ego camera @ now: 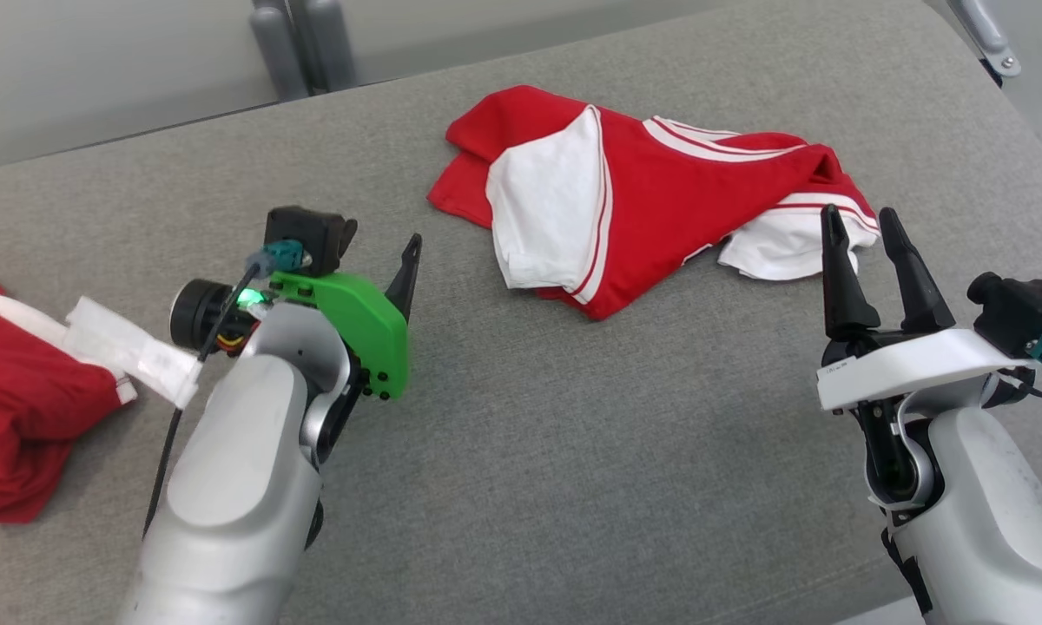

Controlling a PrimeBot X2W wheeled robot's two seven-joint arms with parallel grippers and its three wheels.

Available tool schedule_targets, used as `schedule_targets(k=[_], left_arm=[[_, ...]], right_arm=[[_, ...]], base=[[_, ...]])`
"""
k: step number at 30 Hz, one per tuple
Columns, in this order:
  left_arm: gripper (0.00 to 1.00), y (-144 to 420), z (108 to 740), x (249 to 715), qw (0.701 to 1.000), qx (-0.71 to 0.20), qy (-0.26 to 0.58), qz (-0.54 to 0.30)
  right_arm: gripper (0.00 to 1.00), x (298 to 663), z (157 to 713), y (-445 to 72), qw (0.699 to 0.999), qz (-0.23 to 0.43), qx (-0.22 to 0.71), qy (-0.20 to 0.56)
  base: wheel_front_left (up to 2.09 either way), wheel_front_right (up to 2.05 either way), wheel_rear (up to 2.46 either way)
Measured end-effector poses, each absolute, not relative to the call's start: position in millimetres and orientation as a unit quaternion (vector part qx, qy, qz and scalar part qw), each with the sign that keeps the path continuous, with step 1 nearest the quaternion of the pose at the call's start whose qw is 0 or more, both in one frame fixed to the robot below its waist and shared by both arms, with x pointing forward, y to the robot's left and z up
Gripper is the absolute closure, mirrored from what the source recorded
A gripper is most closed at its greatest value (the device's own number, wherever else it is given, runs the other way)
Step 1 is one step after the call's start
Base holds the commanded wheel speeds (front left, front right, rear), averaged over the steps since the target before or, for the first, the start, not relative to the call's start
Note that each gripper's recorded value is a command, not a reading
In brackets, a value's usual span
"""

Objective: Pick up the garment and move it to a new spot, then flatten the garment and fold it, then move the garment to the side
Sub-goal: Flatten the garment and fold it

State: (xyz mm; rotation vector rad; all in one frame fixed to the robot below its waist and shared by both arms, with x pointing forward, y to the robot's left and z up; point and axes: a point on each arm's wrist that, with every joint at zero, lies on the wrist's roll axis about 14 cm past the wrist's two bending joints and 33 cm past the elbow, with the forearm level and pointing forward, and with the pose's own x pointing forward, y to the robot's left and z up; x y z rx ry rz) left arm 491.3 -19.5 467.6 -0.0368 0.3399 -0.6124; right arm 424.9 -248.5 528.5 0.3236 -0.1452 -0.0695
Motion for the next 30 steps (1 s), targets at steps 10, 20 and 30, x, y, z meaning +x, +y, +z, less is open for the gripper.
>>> schedule_targets(k=[10,20,30], left_arm=[[0.00,-64.4,423.9,536.1,0.906,-0.001,0.263,-0.332],[0.00,-87.1,387.7,553.3,0.886,0.000,0.313,-0.341],[1.00,-82.6,373.1,557.7,0.886,-0.006,0.329,-0.326]], right_arm=[[0.00,410.3,517.4,-288.5,0.982,-0.100,0.149,-0.066],[0.00,400.2,505.6,-308.4,0.980,-0.137,0.137,-0.049],[0.00,398.7,499.6,-310.9,0.980,-0.144,0.135,-0.040]], base=[[0.00,0.00,0.00],[0.00,0.00,0.00],[0.00,0.00,0.00]])
